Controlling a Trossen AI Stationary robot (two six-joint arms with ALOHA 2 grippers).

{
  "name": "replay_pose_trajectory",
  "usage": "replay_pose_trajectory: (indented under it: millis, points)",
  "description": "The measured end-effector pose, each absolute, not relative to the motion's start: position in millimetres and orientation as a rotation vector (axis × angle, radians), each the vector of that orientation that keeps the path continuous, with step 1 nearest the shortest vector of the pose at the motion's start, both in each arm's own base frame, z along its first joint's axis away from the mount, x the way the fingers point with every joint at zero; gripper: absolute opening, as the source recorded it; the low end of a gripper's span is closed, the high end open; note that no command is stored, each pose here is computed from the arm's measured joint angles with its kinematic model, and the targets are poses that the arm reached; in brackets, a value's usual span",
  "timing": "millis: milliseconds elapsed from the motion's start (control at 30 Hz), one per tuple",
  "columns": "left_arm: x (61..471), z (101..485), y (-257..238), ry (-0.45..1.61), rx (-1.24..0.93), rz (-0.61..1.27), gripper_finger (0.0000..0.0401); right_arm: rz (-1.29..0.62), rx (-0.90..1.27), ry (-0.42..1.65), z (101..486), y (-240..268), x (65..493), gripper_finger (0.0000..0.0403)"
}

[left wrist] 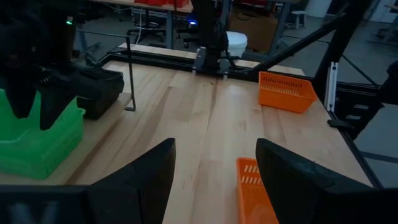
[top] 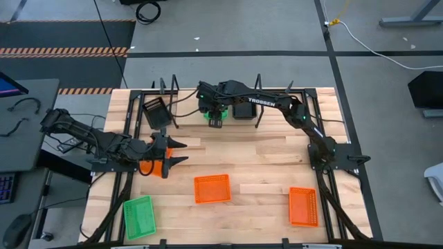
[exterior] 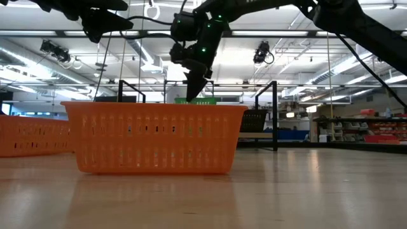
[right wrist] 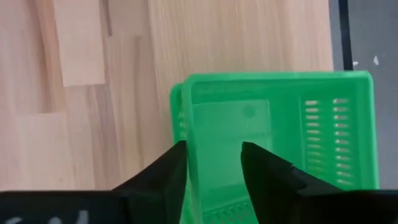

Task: Stack baskets on shelf by color
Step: Stack the top green bin on top of the green bin on the shelf, then stack the green bin on top of the stacked green bin on the shelf

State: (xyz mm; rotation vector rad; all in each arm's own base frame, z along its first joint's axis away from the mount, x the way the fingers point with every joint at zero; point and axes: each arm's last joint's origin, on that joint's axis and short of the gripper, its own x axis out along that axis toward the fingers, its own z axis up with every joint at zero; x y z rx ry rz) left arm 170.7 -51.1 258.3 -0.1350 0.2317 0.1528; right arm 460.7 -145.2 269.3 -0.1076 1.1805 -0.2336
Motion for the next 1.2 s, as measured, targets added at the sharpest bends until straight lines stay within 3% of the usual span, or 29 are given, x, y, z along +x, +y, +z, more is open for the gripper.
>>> replay_pose_trajectory:
  millis: [600,833,1200]
  points:
    - [170,258,-53,0.232,-0.132,0.143,0.0231,-0.293,-0.085,1.192,268,-146,459,0.0167]
    - [170,258,-52,0.233,-0.122,0.148,0.0231,-0.224,-0.082,1.131,298,-124,452,0.0167]
    - [167,256,-60,0.258,-0.068,0.098,0.0231,-0.178,-0.052,1.221,338,-72,418,0.0167]
